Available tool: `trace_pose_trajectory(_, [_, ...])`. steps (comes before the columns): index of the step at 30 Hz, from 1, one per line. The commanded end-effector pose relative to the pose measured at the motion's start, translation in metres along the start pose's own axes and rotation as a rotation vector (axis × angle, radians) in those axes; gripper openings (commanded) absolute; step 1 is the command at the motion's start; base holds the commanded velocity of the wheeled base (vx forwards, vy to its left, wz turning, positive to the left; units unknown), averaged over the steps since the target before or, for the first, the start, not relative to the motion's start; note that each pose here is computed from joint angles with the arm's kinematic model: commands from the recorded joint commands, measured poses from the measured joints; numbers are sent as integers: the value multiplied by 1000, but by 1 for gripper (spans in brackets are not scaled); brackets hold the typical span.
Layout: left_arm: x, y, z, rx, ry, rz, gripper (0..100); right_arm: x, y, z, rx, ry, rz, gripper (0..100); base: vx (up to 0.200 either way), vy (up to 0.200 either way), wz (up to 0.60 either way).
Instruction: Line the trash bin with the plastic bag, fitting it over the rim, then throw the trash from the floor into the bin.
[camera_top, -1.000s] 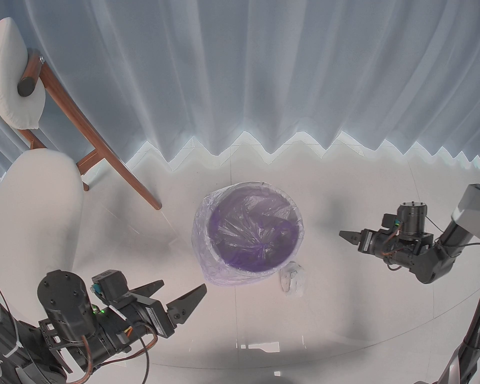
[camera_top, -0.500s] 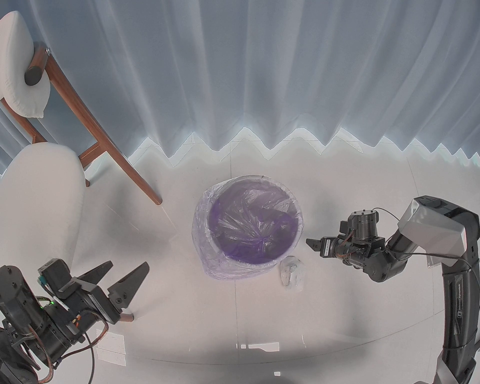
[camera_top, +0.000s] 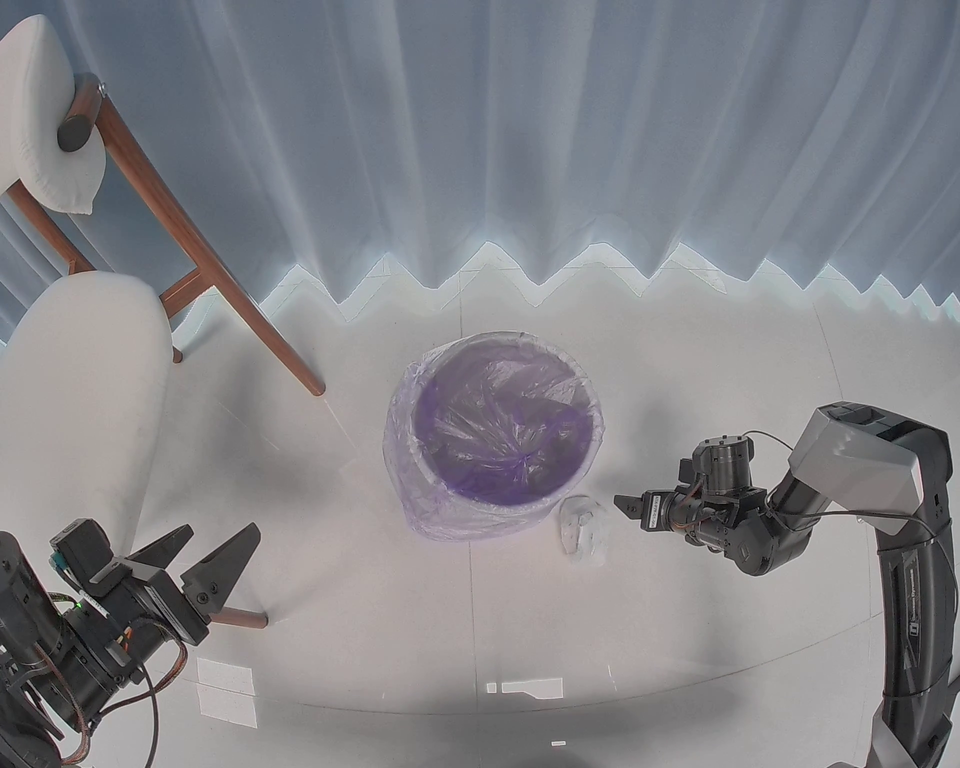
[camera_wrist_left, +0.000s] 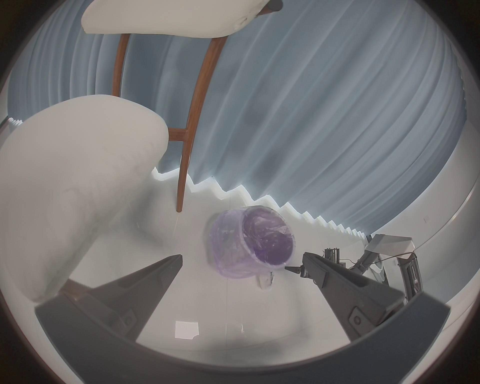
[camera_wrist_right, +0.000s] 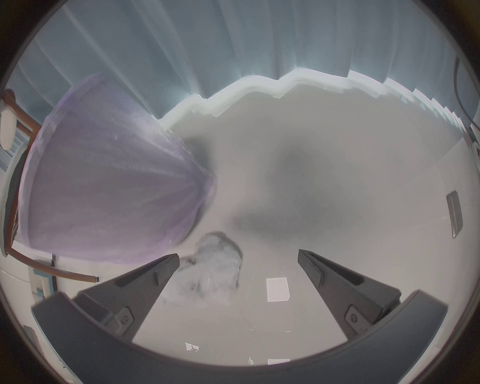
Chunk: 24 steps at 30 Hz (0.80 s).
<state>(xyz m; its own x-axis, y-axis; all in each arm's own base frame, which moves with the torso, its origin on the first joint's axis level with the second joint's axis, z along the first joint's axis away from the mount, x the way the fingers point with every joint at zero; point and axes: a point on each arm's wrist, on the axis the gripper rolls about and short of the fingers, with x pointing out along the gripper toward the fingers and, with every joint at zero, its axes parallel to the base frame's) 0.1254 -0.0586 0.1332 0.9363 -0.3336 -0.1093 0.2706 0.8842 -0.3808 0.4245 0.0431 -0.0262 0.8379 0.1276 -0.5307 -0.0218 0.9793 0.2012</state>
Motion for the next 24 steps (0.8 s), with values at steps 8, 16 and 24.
trace_pose_trajectory(8, [-1, 2, -5, 9, 26, 12, 100, 3, 41, -4, -58, -5, 99, 100, -75, 0, 0])
trace_pose_trajectory(16, [-1, 3, -5, 6, 22, 15, 100, 38, 57, -15, -105, -35, 95, 100, 0, 0, 0])
trace_pose_trajectory(24, [-1, 4, -4, 1, 18, 22, 100, 68, 58, -14, -129, -52, 77, 100, 0, 0, 0])
